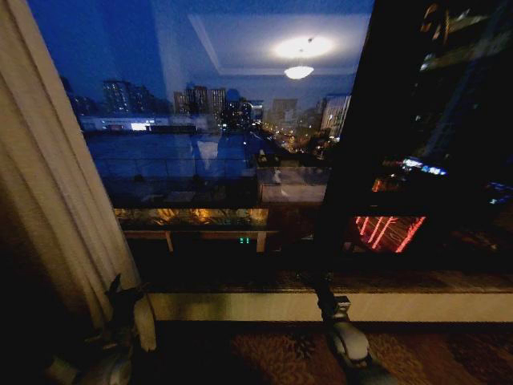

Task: Open the curtains by pulling them apart, changing their state from closed to fully open.

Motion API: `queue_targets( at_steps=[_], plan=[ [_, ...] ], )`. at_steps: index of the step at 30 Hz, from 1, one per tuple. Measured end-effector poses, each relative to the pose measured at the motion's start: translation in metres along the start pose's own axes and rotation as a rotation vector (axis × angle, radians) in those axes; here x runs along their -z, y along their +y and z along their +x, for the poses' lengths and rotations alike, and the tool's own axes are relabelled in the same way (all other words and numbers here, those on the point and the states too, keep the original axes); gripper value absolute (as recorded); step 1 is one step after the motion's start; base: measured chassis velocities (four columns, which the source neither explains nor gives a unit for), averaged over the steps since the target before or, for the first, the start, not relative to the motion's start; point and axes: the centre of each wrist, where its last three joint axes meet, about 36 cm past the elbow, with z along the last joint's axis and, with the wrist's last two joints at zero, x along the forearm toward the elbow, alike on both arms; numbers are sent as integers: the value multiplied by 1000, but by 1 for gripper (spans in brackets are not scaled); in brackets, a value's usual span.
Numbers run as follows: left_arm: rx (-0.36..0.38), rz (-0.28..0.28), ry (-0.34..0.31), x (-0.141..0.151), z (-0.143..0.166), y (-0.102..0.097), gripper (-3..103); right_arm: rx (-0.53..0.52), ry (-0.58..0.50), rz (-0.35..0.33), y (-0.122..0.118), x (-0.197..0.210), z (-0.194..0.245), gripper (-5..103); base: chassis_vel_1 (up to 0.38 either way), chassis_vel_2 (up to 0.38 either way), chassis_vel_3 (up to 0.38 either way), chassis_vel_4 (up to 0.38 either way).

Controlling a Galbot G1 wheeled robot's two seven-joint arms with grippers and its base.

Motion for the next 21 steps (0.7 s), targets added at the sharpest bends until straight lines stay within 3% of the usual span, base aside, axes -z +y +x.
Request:
queue_targets(
  at_steps=[10,21],
  plan=[
    [-23,31,35,-11,-9,-14,100,0,0,0,0,0,0,100,0,0,0,0],
    [-35,23,80,-28,-14,-18,100,0,0,0,0,0,0,100,0,0,0,0]
  ],
)
